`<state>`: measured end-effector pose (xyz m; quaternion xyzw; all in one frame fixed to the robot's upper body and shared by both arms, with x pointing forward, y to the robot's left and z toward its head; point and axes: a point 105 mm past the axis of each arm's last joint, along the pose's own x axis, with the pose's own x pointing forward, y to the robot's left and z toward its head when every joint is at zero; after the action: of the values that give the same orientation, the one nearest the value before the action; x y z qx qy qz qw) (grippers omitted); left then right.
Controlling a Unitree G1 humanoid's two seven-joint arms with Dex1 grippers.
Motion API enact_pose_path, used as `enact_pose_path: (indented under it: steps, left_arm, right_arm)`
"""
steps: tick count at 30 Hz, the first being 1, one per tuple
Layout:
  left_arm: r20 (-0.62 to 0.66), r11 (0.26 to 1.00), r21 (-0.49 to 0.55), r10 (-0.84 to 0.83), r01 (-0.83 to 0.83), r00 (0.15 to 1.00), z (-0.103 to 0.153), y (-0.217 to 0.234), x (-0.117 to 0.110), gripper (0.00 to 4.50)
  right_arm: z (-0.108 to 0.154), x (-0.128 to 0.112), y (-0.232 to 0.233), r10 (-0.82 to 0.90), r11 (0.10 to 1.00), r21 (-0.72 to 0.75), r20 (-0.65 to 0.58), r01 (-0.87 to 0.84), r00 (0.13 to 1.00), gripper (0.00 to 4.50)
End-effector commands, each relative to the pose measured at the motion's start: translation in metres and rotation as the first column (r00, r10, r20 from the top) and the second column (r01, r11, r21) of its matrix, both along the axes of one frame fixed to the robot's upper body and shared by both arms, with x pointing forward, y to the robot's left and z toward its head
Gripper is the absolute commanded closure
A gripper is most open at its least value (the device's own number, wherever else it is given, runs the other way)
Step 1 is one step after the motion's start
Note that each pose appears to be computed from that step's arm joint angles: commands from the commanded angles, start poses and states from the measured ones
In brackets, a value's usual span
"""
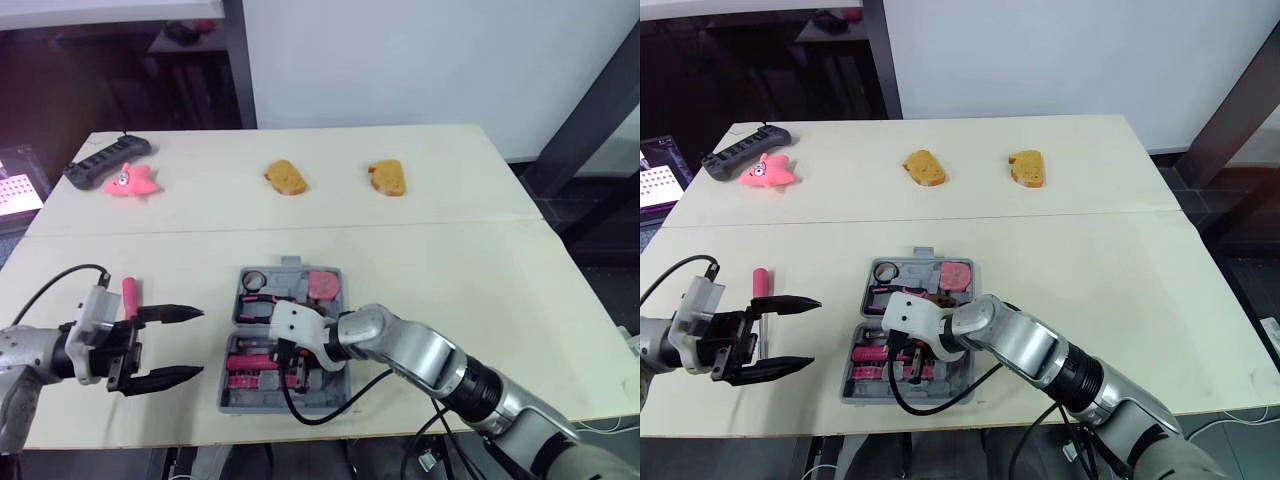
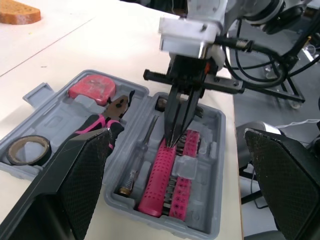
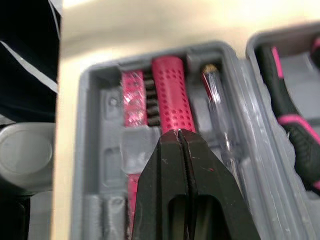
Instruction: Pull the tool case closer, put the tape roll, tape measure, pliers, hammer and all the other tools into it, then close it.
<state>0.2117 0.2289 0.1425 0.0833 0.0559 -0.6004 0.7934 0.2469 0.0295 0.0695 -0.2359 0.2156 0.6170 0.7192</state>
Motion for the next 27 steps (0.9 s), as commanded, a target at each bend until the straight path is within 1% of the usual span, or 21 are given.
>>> enact_pose_path:
  steps: [1, 7, 11, 13, 16, 19, 24, 26, 27]
  left_arm:
    - [0.037, 1.000, -0.004, -0.007, 0.007, 0.999, 0.009, -0.001, -0.001, 0.00]
    - [0.037, 1.000, -0.004, -0.007, 0.008, 0.999, 0.009, -0.001, -0.001, 0.00]
    - [0.038, 1.000, -0.002, -0.009, 0.009, 0.999, 0.009, -0.001, -0.001, 0.00]
    - [0.038, 1.000, -0.002, -0.009, 0.010, 0.999, 0.009, -0.001, -0.001, 0.00]
    - [0.037, 1.000, -0.002, -0.011, 0.011, 0.999, 0.009, -0.001, -0.001, 0.00]
    - [0.037, 1.000, -0.002, -0.013, 0.013, 0.999, 0.009, -0.002, -0.001, 0.00]
    - [0.036, 1.000, 0.000, -0.012, 0.012, 0.999, 0.010, -0.001, -0.001, 0.00]
    - [0.038, 1.000, 0.002, -0.011, 0.011, 0.999, 0.010, 0.000, 0.000, 0.00]
    - [0.039, 1.000, 0.002, -0.011, 0.011, 0.999, 0.010, 0.000, 0.000, 0.00]
  right_arm:
    - [-0.004, -0.001, -0.002, -0.002, 1.000, 0.012, 0.003, 0.002, 1.000, 4.46]
    - [-0.029, -0.003, -0.013, -0.038, 0.998, -0.046, -0.039, 0.036, 0.999, 4.46]
    - [-0.052, 0.000, -0.027, -0.100, 0.988, -0.125, -0.070, 0.091, 0.993, 4.46]
    - [-0.062, -0.001, -0.034, -0.130, 0.980, -0.162, -0.103, 0.112, 0.986, 4.46]
    - [-0.088, -0.006, -0.050, -0.207, 0.952, -0.263, -0.180, 0.156, 0.962, 4.46]
    - [-0.102, -0.010, -0.059, -0.262, 0.930, -0.319, -0.227, 0.183, 0.938, 4.46]
    - [-0.113, -0.015, -0.064, -0.294, 0.914, -0.358, -0.257, 0.191, 0.921, 4.46]
    - [-0.110, -0.015, -0.059, -0.282, 0.926, -0.327, -0.262, 0.190, 0.923, 4.46]
    - [-0.103, -0.013, -0.053, -0.263, 0.940, -0.286, -0.254, 0.187, 0.931, 4.46]
